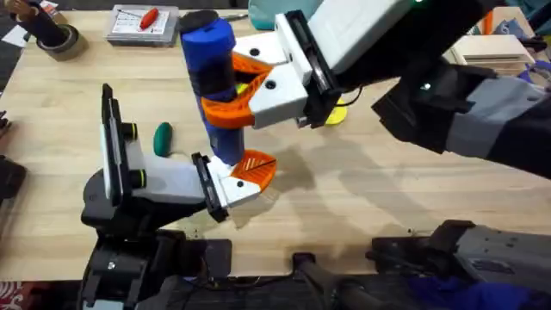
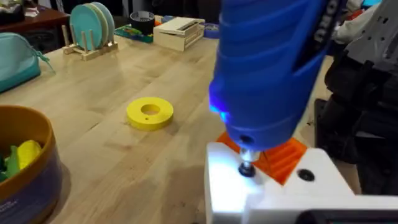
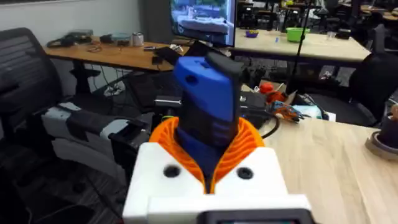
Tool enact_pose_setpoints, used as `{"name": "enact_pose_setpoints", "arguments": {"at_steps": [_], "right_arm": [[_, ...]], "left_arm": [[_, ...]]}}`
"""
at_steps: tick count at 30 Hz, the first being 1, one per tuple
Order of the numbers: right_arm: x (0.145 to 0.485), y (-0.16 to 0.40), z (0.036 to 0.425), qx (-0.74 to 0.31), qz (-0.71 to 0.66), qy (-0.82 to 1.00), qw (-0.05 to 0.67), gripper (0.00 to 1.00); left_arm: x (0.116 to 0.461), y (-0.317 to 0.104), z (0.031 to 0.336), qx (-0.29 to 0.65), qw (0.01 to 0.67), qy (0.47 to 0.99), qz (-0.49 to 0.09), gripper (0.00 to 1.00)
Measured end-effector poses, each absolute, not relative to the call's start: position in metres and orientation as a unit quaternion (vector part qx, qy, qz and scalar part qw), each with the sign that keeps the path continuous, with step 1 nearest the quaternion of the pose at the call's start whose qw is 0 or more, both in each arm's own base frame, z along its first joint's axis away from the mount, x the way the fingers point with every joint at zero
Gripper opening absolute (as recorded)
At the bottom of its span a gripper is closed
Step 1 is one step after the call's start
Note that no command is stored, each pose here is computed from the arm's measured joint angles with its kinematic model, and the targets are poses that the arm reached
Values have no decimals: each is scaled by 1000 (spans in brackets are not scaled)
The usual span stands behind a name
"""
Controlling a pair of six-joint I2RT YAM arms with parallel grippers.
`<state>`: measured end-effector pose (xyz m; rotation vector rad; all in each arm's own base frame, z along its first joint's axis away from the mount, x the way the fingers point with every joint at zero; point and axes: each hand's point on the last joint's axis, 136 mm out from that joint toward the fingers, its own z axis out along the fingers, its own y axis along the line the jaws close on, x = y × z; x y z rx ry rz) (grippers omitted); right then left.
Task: Pick up the gripper from the table and insert it into the empty holder that is missing its gripper. Then pick up a screw, insert it into the mounting hole, and use the screwdriver to tighten it. Finally, clean up the table by picking up the vegetable and placing it into the bucket.
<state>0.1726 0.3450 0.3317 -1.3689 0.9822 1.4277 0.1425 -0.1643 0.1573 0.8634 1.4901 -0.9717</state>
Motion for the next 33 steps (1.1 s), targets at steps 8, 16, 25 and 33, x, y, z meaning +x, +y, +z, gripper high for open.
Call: {"name": "enact_pose_setpoints", "arguments": {"at_steps": [8, 16, 25, 33], "right_arm": [[172, 345, 333, -555, 579, 396, 448, 25], [173, 347, 335, -557, 582, 394, 443, 25], [175, 352, 362, -560, 595, 388, 427, 25], [170, 349, 434, -577, 579, 322, 479, 25]], "left_arm": [[143, -164, 157, 365, 551, 629, -409, 14], [143, -164, 158, 367, 554, 627, -406, 14], [147, -162, 159, 364, 564, 628, -394, 14], [148, -162, 159, 363, 565, 629, -393, 14]]}}
